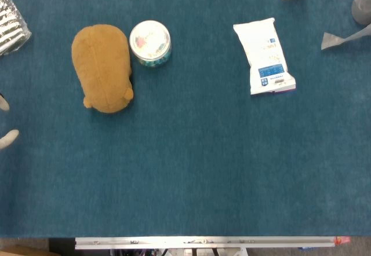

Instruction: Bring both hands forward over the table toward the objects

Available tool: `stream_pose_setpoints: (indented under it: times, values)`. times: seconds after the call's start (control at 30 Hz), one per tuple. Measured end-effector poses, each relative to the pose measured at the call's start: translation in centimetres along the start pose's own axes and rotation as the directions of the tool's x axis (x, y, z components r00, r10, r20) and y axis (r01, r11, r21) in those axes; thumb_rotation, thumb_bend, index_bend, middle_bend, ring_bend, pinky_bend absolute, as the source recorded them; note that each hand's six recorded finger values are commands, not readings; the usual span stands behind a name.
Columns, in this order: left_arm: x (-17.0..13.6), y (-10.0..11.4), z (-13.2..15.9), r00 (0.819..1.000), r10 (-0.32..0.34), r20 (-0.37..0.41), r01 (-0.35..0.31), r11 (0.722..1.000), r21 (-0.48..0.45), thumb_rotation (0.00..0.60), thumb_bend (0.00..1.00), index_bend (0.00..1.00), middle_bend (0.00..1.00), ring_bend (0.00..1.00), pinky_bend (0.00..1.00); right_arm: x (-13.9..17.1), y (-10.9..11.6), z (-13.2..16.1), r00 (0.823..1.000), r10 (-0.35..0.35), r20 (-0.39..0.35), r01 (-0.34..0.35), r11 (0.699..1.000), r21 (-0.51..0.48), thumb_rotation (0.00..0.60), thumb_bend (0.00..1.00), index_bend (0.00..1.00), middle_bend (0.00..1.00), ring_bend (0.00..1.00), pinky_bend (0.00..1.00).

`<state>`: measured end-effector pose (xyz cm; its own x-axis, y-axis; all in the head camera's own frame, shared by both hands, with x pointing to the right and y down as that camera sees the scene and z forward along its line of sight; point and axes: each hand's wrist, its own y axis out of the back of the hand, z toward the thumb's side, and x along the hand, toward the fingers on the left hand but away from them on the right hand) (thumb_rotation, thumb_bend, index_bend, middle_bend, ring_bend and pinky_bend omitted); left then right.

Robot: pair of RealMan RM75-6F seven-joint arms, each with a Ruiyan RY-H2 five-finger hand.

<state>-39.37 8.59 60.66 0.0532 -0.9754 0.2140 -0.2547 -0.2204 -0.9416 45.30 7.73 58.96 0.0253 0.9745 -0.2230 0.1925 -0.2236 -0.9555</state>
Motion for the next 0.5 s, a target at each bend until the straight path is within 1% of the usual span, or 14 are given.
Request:
stream_pose_setpoints:
  times: [0.23,0.27,0.3,0.37,0.4,0.5]
  values:
    - [0.2,-0.3,0.3,1.0,-0.012,0.01,0.012,1.0,-0.006,0.6,0.0,0.5,0.4,0.32,0.31,0.0,-0.1,0.1,1.0,0.017,-0.007,-0.017,0.999,-0.041,0.6,0.0,0.49,0.53,0.36,0.45]
    - [0.2,-0.3,0.5,1.0,-0.016,0.013,0.016,1.0,-0.015,0.6,0.0,0.5,0.41,0.32,0.33,0.0,-0.1,0.2,1.0,0.019,-0.012,-0.019,0.998,-0.052,0.6,0.0,0.49,0.53,0.36,0.44]
    - [0.3,-0.3,0.6,1.0,-0.021,0.017,0.021,0.999,-0.024,0.6,0.0,0.51,0.43,0.34,0.38,-0.1,-0.1,0.3,1.0,0.024,-0.02,-0.026,0.997,-0.069,0.6,0.0,0.49,0.53,0.36,0.44]
    - [0.6,-0.4,1.0,0.999,-0.032,0.03,0.033,0.999,-0.037,0.6,0.0,0.53,0.49,0.4,0.49,-0.1,-0.2,0.6,0.999,0.038,-0.035,-0.041,0.994,-0.105,0.599,0.0,0.49,0.54,0.36,0.44]
    - [0.8,-0.4,1.1,0.999,-0.035,0.035,0.037,0.998,-0.041,0.6,0.0,0.54,0.52,0.42,0.54,-0.2,-0.3,0.9,0.998,0.049,-0.047,-0.055,0.99,-0.134,0.598,0.0,0.49,0.55,0.36,0.44]
    - [1.2,-0.8,1.6,0.997,-0.061,0.051,0.065,0.996,-0.068,0.6,0.0,0.56,0.57,0.46,0.61,-0.4,-0.7,1.6,0.993,0.083,-0.085,-0.1,0.971,-0.219,0.59,0.0,0.52,0.59,0.38,0.44]
